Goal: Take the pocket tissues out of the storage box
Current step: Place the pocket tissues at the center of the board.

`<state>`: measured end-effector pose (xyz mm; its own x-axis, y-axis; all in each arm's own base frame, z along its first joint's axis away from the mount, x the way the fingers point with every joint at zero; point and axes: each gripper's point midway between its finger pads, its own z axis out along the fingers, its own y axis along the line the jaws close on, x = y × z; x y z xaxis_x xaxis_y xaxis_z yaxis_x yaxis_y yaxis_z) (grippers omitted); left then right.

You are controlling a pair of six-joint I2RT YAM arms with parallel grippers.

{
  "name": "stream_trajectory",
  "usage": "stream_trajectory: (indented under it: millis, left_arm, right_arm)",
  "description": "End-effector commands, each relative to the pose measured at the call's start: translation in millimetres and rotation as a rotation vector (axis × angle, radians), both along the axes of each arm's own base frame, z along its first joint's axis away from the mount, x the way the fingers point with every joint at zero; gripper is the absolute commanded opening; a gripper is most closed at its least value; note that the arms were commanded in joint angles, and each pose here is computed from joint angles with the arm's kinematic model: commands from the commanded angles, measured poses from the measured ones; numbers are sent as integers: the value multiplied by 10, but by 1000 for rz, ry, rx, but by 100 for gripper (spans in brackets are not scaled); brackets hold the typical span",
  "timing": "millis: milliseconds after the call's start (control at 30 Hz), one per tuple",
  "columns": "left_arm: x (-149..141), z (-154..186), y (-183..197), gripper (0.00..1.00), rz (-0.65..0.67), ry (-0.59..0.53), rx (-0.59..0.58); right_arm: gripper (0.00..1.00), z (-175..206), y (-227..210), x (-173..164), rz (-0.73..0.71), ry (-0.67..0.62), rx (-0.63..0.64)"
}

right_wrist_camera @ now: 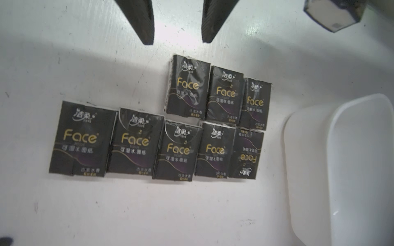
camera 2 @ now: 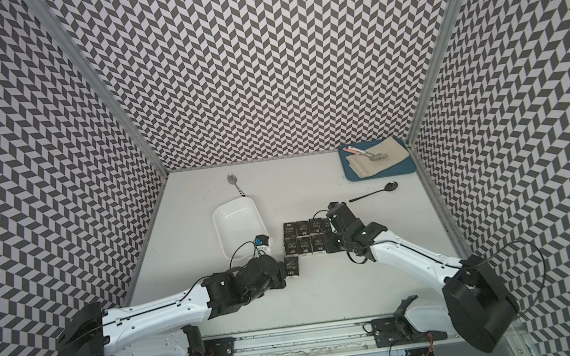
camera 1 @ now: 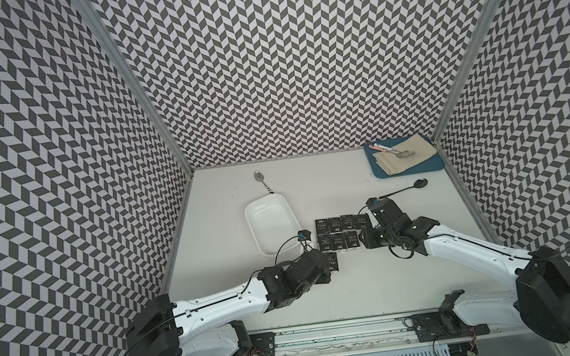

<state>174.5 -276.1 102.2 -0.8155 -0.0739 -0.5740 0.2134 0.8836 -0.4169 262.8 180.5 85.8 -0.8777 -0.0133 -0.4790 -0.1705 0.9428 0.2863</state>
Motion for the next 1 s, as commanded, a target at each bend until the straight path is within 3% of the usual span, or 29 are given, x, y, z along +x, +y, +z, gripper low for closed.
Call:
stream_trajectory:
  millis: [0,300,567,700,967]
  left_arm:
    - [-150,-223,21,0,7,49,3]
    - [-145,-489,5,0,21,60,38]
    - [8,-131,-93,36,35,11,8]
    - [188,107,66,40,85,-29,-6]
    - [608,350,755,41,251,-83,-6]
  right_arm:
    - [42,-50,-40,-77,-4,8,14]
    - [42,-203,61,-278,23,49,54]
    - [42,-79,378,-481,83,52,135]
    - [43,-77,597,-656,107,71,199]
    - [43,-110,1084,-935,148,107,304]
